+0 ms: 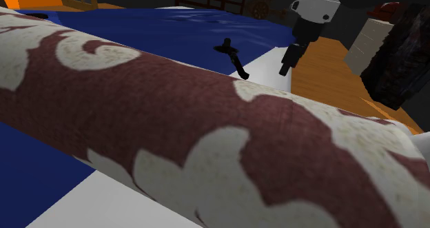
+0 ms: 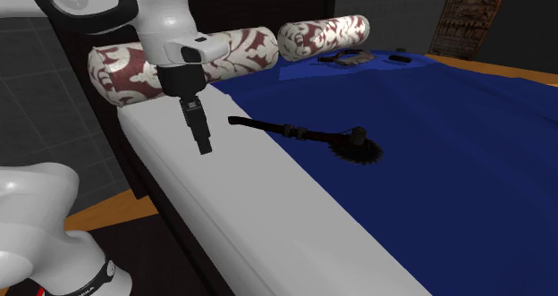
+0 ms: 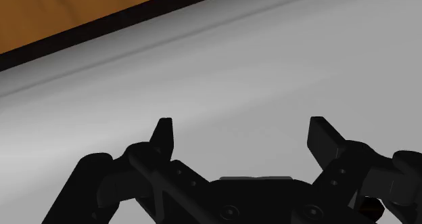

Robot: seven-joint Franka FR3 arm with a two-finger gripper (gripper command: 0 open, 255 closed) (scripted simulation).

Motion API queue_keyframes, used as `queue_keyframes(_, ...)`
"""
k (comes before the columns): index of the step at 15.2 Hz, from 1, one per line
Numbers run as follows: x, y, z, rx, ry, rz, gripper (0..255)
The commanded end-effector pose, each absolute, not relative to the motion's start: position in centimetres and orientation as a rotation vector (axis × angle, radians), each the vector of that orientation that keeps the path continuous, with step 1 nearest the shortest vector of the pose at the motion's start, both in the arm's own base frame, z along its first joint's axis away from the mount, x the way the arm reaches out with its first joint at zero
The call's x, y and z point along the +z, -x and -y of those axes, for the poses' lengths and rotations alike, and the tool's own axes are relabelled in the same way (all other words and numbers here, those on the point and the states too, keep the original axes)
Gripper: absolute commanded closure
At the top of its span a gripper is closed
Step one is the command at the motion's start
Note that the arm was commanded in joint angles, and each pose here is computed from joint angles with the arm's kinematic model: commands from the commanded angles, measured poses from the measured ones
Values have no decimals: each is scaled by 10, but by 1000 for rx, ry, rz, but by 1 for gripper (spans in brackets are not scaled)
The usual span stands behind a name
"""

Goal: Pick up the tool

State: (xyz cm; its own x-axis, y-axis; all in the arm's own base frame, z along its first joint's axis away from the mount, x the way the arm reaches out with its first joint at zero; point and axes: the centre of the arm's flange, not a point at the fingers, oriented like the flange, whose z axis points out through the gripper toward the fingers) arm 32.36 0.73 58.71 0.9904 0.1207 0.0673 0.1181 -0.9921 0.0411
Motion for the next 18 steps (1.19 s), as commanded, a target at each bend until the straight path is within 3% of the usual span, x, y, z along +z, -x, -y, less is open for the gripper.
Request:
queue_keyframes(1, 587, -324, -7, 108, -3097, -186, 0)
queue_keyframes(18, 601, -560, 3, -116, -3076, 963, 0)
